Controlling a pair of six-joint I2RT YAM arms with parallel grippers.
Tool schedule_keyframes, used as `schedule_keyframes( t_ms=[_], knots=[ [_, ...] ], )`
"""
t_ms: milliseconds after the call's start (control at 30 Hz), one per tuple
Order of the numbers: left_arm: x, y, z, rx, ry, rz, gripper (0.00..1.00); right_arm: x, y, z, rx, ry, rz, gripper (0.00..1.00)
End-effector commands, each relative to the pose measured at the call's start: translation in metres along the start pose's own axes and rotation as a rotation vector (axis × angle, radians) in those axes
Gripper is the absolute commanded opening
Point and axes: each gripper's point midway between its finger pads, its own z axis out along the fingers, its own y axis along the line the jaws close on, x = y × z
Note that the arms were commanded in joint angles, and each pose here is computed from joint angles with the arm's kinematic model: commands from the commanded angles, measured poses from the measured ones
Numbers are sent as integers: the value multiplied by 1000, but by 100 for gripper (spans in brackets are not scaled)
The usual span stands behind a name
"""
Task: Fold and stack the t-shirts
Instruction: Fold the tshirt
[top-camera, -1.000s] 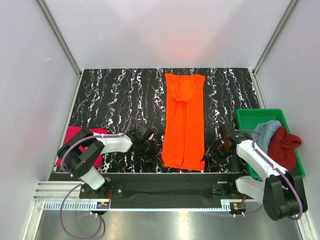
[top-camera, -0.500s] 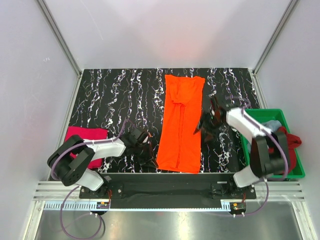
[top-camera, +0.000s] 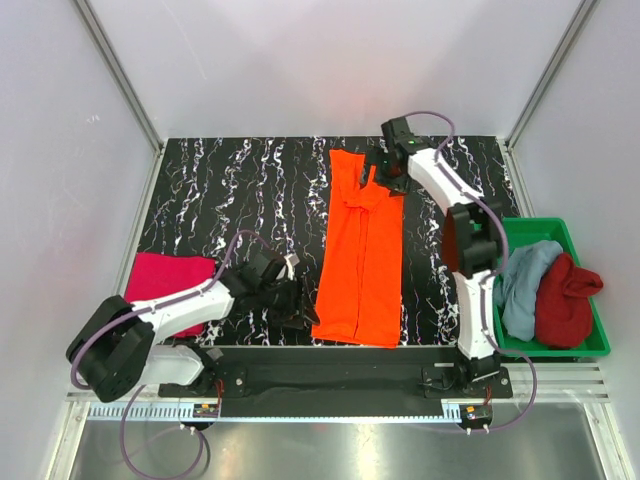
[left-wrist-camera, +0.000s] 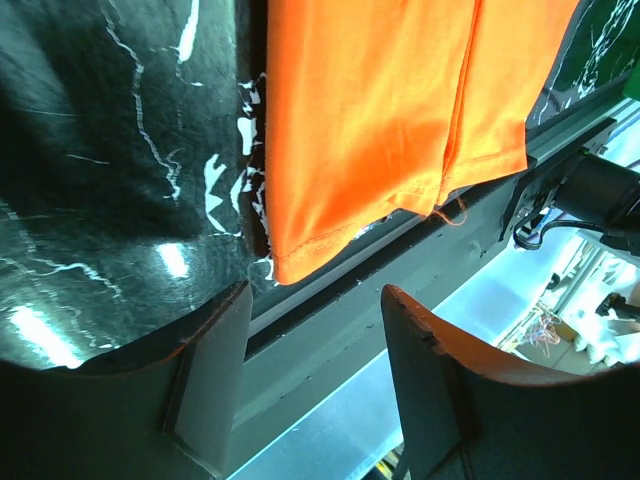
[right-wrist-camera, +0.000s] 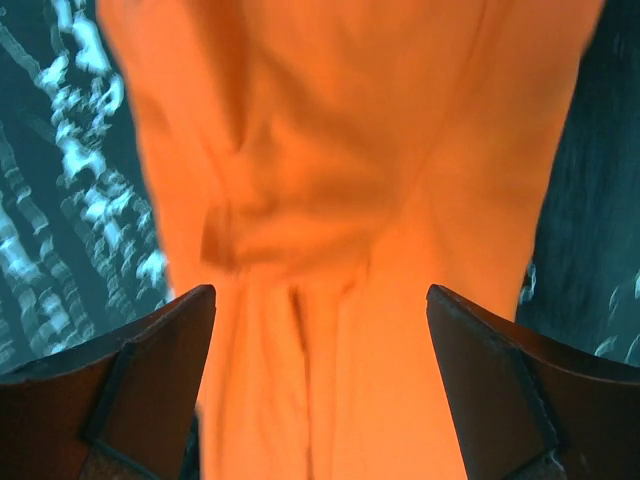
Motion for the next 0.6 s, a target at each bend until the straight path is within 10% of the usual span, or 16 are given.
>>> schedule_keyframes(
  t_ms=[0,567],
  knots=[
    [-5,-2,-7,12,-13,63,59,-18,8,25,102,-78,-173,94],
    [-49,10,-10,50,12,16,63,-18,38,130,146,-108,-247,98]
  ],
)
